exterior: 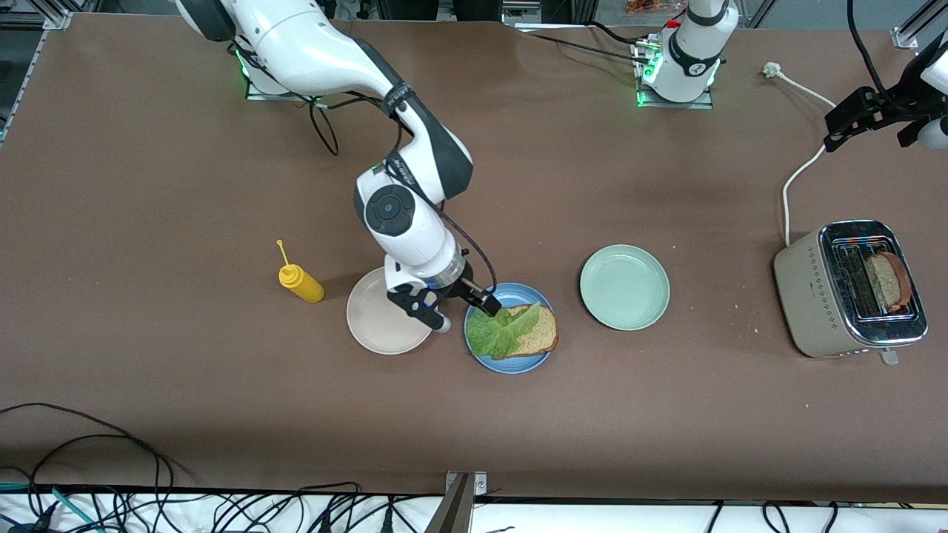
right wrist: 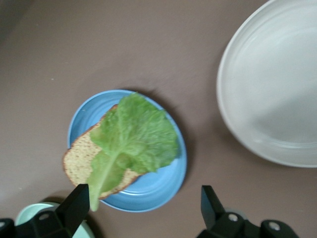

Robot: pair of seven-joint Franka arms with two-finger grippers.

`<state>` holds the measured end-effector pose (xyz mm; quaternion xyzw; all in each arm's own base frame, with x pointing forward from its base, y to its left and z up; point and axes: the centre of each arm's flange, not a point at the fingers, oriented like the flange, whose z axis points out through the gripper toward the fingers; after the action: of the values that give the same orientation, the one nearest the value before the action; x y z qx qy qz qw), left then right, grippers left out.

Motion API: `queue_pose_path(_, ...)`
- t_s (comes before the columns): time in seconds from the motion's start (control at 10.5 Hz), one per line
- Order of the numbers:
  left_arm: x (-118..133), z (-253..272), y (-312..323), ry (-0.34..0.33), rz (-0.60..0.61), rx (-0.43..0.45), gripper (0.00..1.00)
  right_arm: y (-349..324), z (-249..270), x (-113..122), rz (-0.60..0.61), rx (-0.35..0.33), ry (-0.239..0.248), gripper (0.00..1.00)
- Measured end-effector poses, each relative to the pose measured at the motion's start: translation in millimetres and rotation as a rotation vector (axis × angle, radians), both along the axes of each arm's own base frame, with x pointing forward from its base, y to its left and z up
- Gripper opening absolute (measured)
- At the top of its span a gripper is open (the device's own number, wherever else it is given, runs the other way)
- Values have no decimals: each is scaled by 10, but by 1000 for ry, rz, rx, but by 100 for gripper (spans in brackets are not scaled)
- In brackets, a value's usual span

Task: Make sandwich in blue plate with both arms
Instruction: 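Move the right gripper over to the yellow squeeze bottle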

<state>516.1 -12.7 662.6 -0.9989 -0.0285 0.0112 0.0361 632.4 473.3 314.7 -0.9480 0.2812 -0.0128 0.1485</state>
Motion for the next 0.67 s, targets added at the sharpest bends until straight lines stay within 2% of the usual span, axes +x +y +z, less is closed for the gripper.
queue_pose_path(0.19, 0, 0, 0, 0, 0, 0, 100, -423, 301, 109, 108, -82, 71, 100)
queue_pose_path(0.38, 0, -1, 0, 0, 0, 0, 100, -1035, 622, 219, 260, -202, 129, 100)
queue_pose_path(0.67, 0, 0, -2, 0, 0, 0, 100, -1862, 864, 268, 434, -320, 262, 100)
